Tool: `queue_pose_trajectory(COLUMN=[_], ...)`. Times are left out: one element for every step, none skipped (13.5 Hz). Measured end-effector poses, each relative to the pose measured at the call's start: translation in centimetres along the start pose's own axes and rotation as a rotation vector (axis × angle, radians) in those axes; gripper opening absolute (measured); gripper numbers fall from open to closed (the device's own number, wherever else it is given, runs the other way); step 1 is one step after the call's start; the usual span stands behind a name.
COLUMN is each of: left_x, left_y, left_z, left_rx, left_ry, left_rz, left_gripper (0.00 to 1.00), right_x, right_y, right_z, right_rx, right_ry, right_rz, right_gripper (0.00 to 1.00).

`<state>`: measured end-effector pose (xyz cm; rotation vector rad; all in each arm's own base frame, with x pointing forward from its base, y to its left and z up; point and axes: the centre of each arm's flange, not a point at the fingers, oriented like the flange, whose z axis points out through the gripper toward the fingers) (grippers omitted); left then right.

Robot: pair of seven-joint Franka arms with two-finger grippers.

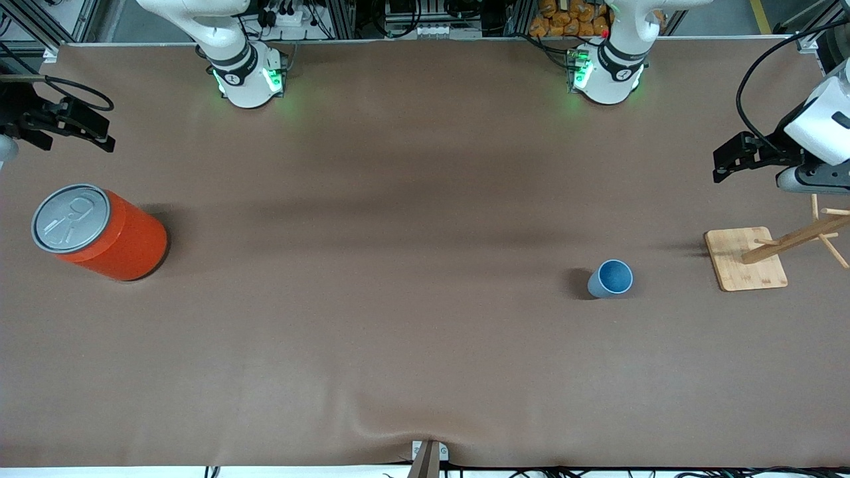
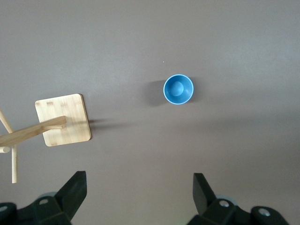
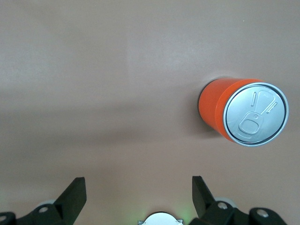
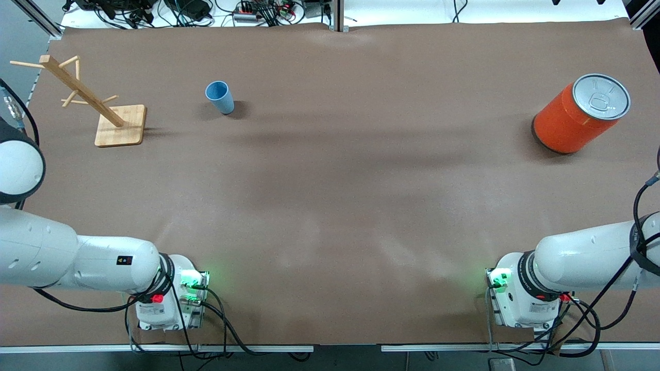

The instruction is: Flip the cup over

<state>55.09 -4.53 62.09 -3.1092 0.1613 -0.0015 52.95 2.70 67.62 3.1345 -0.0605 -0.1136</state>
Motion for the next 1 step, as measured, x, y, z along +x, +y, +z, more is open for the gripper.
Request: queue_pose_trajectory(left_x=[-0.01], left_y=[0.12], left_z=[0.01], left_rx=[0.000], left_ry=[-0.002], left_rz=[0.002], left_gripper=[1.00], right_x=[0.04], right_y=[-0.01], right_z=[0.04], right_rx=[0.000], right_ry=[-0.001], right_rz=[-0.001], right_gripper=[1.00])
